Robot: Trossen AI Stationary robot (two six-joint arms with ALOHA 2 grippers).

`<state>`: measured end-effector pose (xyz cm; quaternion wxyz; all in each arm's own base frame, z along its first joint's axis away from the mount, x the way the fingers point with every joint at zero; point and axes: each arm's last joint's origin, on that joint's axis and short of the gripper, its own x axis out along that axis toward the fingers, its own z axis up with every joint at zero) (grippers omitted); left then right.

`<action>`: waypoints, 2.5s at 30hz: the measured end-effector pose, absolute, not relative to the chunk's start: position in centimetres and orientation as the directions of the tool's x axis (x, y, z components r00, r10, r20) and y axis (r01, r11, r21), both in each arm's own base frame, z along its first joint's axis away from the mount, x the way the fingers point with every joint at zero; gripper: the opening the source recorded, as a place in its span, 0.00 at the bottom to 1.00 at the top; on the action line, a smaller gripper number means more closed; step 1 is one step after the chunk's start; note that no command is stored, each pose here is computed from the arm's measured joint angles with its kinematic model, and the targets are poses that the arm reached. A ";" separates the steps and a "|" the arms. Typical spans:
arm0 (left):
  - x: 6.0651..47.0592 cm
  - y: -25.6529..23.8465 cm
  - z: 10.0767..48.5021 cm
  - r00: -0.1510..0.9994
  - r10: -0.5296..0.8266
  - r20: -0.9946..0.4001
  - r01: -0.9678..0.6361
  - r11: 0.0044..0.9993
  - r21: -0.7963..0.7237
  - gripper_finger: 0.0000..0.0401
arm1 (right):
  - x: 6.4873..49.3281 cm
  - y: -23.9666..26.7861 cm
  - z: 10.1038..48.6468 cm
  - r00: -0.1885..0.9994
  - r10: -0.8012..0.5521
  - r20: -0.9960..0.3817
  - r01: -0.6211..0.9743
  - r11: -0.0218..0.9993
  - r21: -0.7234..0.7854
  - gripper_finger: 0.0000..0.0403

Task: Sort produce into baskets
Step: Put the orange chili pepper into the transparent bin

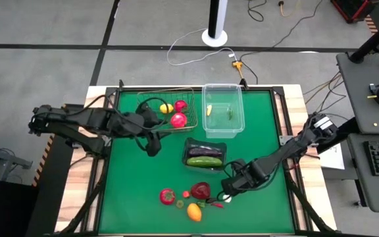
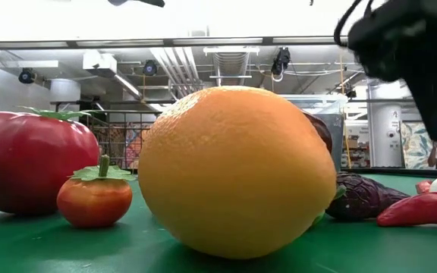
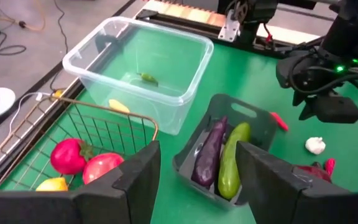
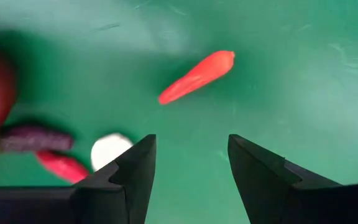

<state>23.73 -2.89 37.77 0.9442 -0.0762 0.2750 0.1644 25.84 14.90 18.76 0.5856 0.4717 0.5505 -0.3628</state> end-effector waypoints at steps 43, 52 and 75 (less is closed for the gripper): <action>25.4 -3.4 35.2 0.709 0.258 -0.656 -0.369 0.929 -0.033 0.48 | 24.4 13.5 18.1 0.068 0.028 -0.997 0.957 0.280 0.073 0.04; 24.0 -6.1 34.3 0.629 0.032 -0.777 -0.233 0.961 -0.149 0.48 | 23.4 9.0 29.2 0.190 -0.203 -0.961 0.919 0.381 0.102 0.04; 21.8 -10.7 34.1 0.615 0.008 -0.788 -0.341 0.904 -0.257 0.48 | 25.9 -6.7 34.3 0.316 -0.453 -0.834 0.883 0.462 0.084 0.05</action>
